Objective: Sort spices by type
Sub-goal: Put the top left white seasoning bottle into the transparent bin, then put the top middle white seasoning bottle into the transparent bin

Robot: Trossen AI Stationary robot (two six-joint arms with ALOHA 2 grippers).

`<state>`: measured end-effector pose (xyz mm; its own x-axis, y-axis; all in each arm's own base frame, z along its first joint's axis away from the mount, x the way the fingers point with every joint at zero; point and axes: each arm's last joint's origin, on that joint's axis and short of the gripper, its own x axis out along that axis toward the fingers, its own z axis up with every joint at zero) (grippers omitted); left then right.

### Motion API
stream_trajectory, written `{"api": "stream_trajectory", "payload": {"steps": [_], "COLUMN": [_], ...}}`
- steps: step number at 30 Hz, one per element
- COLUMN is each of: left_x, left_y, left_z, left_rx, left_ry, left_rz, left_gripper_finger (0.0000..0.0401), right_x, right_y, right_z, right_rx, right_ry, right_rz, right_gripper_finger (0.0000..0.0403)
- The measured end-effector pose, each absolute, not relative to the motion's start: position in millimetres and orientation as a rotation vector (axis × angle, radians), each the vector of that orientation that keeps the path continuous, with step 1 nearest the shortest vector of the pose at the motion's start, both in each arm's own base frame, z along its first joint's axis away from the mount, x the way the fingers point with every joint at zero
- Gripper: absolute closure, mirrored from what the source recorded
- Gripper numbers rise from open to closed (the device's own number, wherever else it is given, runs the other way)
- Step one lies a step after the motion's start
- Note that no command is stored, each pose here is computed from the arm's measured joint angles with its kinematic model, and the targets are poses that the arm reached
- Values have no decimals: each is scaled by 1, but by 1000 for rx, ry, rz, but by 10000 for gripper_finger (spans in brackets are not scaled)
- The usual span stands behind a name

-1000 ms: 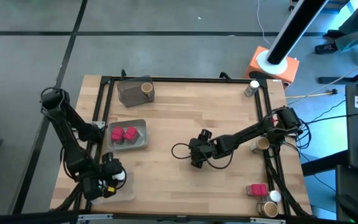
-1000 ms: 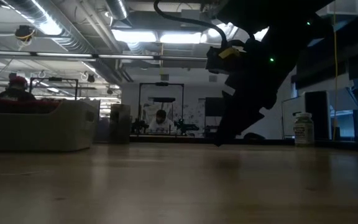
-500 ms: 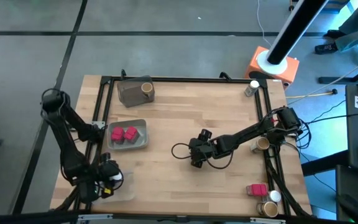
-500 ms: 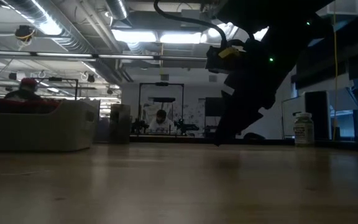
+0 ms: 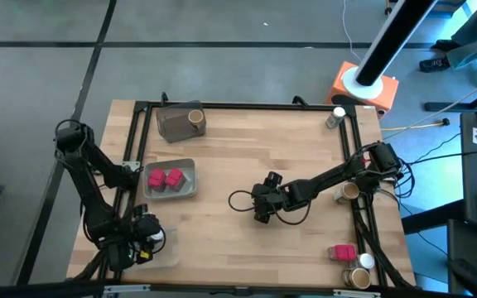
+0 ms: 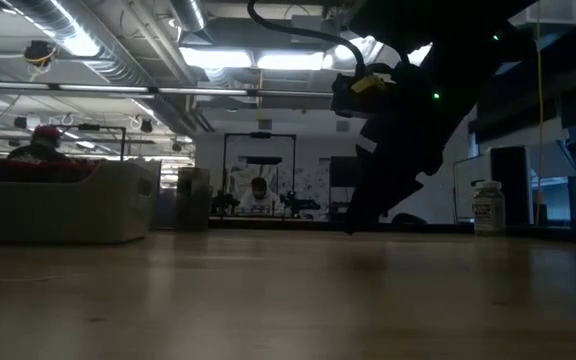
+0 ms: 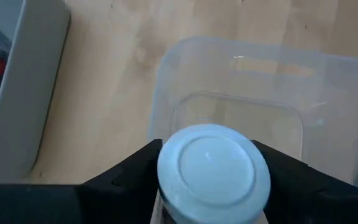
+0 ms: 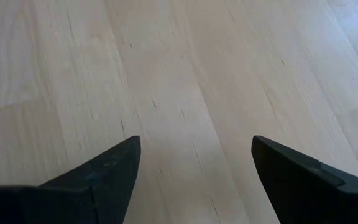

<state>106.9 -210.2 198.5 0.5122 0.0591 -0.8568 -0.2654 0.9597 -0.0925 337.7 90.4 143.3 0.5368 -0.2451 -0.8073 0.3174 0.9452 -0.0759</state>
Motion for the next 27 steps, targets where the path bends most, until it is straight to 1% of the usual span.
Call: {"api": "stream_trajectory", "payload": {"steps": [6,9,14,18,22,27], "left_x": [106,106,106,106,108,113], "left_y": [-210,-209,-208,-210,-212,-214], "left_z": [198,198,198,198,199,200], "left_rx": [-222,-209,-206,-234,-261,-287], "left_ry": [1034,1037,1034,1025,1014,989], "left_rz": [198,205,207,210,196,171], "left_gripper_finger": [176,194,239,253,240,197], "right_x": [338,338,338,338,339,341], "right_y": [90,90,90,90,91,91], "right_z": [143,143,143,144,144,145], "right_rx": [83,82,82,83,85,73], "right_ry": [946,946,946,943,933,917], "right_rz": [-335,-335,-336,-336,-332,-318], "right_gripper_finger": [95,95,95,95,95,95]}}
